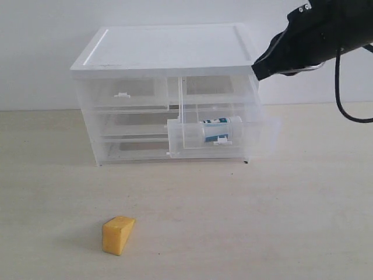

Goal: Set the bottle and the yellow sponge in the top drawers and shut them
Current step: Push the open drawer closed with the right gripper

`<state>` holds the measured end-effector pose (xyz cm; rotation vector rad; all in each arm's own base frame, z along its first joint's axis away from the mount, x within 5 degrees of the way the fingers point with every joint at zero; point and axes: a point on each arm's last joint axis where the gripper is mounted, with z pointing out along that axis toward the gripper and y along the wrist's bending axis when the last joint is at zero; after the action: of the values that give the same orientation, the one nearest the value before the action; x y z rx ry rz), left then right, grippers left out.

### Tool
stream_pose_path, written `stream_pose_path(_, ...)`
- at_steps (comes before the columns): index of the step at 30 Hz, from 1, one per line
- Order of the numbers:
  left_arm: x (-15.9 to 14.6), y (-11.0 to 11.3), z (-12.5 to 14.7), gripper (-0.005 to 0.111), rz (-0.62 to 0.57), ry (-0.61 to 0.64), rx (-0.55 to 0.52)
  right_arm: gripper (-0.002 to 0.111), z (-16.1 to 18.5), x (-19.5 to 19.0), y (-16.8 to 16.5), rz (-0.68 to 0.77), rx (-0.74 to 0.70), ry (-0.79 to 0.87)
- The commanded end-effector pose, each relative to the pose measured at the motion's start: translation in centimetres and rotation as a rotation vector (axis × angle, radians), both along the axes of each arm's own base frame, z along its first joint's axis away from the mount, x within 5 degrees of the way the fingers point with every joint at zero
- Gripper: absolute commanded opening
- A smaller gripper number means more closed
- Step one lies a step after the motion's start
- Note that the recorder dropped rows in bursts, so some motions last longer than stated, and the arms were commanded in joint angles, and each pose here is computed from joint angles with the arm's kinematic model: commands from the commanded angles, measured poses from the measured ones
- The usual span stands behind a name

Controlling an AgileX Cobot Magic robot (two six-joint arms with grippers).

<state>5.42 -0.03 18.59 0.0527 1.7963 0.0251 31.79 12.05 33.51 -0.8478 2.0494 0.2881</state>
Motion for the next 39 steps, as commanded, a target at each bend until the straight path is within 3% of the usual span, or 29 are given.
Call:
stream_pose_path(1, 0.0, 0.0, -0.1, 0.004, 0.001, -0.004, -0.004, 0.0, -0.3, -1.7, 0.8, -0.065, -0.101, 0.11)
stream_pose_path(7, 0.0, 0.0, -0.1, 0.004, 0.001, -0.004, -0.004, 0.0, -0.9, -4.2, 2.5, -0.088, -0.126, 0.291)
stream_pose_path(11, 0.0, 0.0, -0.1, 0.004, 0.001, -0.004, -0.004, 0.0, -0.6, -6.4, 2.7, -0.08, -0.117, 0.296)
stream_pose_path(15, 0.0, 0.0, -0.1, 0.004, 0.001, -0.004, -0.004, 0.0, -3.4, -8.3, 4.6, -0.024, -0.121, 0.322)
stream_pose_path(25, 0.0, 0.0, -0.1, 0.004, 0.001, -0.004, -0.004, 0.0, -7.3, -5.4, 7.3, -0.007, -0.13, 0.212)
stream_pose_path(33, 0.0, 0.0, -0.1, 0.004, 0.001, -0.004, -0.004, 0.0, -7.0, -4.1, 7.0, -0.041, -0.153, 0.076)
stream_pose_path(39, 0.0, 0.0, -0.1, 0.004, 0.001, -0.004, -0.004, 0.0, -6.4, -2.9, 6.3, -0.084, -0.083, 0.012)
